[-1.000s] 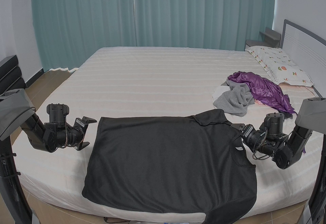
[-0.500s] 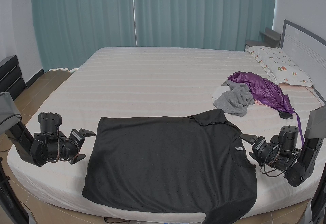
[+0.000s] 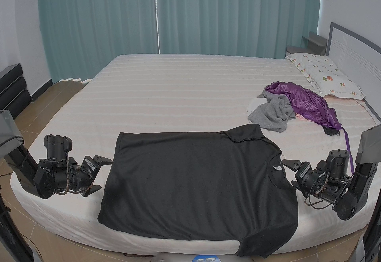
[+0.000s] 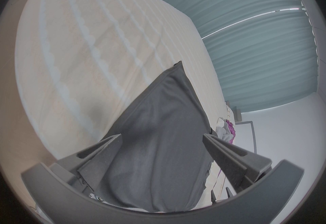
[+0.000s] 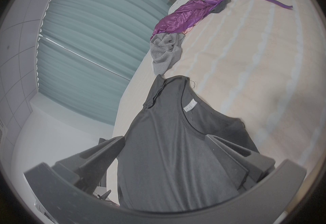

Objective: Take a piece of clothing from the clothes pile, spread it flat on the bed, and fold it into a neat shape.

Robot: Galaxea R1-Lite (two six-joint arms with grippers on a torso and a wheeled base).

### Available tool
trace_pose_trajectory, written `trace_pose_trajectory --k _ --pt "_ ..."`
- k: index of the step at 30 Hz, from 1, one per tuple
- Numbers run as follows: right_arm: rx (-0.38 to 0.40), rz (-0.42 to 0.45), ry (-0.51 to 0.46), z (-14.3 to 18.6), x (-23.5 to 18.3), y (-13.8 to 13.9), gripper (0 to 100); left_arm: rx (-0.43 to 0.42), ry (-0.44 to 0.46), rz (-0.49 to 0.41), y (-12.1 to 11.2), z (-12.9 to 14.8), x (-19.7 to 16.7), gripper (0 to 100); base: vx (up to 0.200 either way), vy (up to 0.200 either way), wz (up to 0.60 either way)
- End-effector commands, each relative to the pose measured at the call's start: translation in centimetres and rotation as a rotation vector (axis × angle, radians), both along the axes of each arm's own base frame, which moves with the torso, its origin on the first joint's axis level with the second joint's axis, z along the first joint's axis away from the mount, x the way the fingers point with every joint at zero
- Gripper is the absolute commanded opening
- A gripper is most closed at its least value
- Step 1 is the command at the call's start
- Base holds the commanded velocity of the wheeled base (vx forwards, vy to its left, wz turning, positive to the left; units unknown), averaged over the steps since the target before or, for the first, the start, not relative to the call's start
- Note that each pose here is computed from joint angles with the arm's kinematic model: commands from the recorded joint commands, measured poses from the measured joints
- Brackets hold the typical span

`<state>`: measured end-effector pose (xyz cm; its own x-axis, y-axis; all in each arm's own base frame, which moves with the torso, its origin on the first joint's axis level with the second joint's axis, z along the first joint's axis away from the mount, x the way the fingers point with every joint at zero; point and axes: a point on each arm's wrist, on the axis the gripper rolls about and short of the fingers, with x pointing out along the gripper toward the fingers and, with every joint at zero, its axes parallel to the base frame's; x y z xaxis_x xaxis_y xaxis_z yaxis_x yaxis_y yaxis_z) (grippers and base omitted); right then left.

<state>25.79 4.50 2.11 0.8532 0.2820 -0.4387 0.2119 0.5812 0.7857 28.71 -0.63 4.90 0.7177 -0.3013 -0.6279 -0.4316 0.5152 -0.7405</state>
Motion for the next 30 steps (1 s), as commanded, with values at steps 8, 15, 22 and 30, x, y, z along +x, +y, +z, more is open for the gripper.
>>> trace_pose_trajectory --k 8,15,22,30 --pt "-0.002 0.004 0.010 -0.24 -0.04 0.09 100 -0.022 0.008 -0.019 -0.07 0.00 -0.13 100 0.000 0.000 0.00" --pt "-0.002 0.004 0.010 -0.24 -0.04 0.09 100 -0.025 0.011 -0.033 -0.51 0.02 -0.17 100 0.000 -0.086 0.00" --pt "-0.001 0.005 0.014 -0.29 -0.05 0.13 100 -0.021 0.008 -0.048 -0.85 0.09 -0.44 100 0.000 -0.171 0.00" --pt "-0.003 0.008 0.018 -0.37 -0.13 0.19 100 -0.011 0.002 -0.044 -0.79 0.11 -0.48 100 0.000 0.000 0.00"
